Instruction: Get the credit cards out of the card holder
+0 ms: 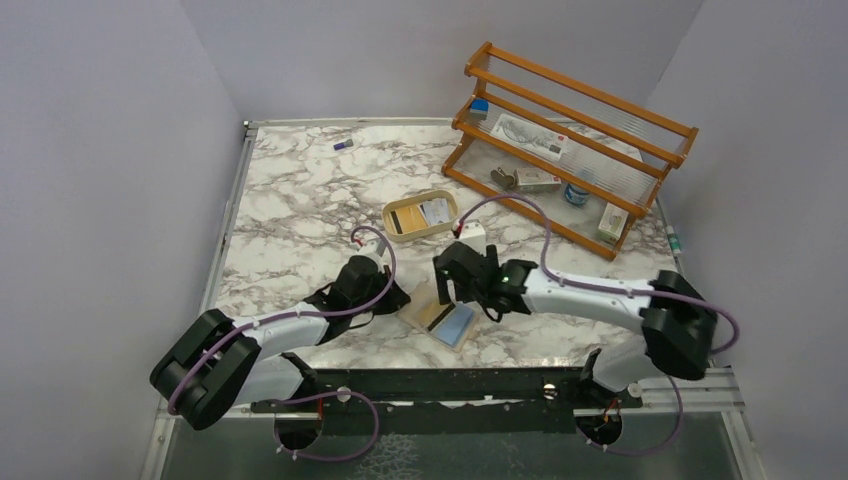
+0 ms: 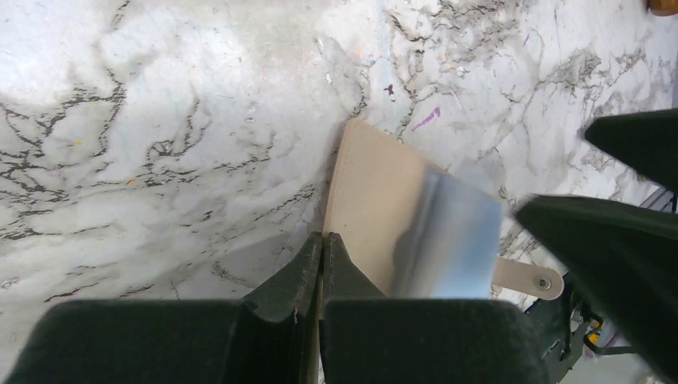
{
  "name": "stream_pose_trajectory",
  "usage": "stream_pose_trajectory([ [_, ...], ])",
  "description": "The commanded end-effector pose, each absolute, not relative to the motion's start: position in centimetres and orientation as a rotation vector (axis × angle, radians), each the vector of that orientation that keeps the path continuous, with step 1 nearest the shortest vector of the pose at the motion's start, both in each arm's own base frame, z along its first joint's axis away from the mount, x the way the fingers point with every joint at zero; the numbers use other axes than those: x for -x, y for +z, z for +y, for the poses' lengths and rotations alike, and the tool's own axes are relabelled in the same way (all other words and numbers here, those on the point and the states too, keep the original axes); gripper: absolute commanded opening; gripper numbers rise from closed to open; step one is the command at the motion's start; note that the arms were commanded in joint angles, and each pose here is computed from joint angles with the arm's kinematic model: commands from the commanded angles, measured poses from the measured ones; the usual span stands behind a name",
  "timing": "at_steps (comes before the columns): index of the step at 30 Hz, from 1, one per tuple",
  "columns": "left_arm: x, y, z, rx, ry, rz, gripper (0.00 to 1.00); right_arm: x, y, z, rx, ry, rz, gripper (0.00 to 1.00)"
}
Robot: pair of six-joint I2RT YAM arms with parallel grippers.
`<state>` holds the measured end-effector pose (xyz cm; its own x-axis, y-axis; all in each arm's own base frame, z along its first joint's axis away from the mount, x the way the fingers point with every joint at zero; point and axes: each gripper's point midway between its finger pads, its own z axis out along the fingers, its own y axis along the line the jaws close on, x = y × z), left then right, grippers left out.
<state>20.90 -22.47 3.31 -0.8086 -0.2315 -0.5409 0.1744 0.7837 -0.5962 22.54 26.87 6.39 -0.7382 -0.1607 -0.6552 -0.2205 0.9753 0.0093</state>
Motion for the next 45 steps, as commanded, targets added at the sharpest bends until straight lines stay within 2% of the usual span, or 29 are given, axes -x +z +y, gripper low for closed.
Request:
stream_pose_trajectory([
  [1,-21.0,1.9,-21.6,0.162,-0.838,2.373,0.0,-21.7,12.8,29.5,0.364,0.48,2.25,0.9],
  [4,-21.0,1.4,-21.2,0.21,-0.817,2.376,0.0,-20.6,16.9,32.7,0.411,0.754,2.132,0.91],
  [6,-21.1,1.2,-21.0,0.241,-0.809,2.37,0.0,-19.9,17.5,34.1,0.45,0.838,2.141,0.91],
  [12,-21.2,0.9,-20.0,0.367,-0.783,2.349,0.0,-18.1,14.0,35.9,0.346,0.992,2.279,0.91],
  [18,-21.2,1.2,-19.2,0.456,-0.773,2.299,0.0,-17.6,12.3,33.9,0.103,1.119,2.219,0.9],
  [28,-20.9,0.6,-19.1,0.46,-0.753,2.314,0.0,-16.6,11.2,34.5,0.145,1.348,2.141,0.9],
  [45,-20.5,0.6,-18.8,0.469,-0.757,2.299,0.0,-17.6,8.1,33.1,0.025,1.251,2.222,0.9],
])
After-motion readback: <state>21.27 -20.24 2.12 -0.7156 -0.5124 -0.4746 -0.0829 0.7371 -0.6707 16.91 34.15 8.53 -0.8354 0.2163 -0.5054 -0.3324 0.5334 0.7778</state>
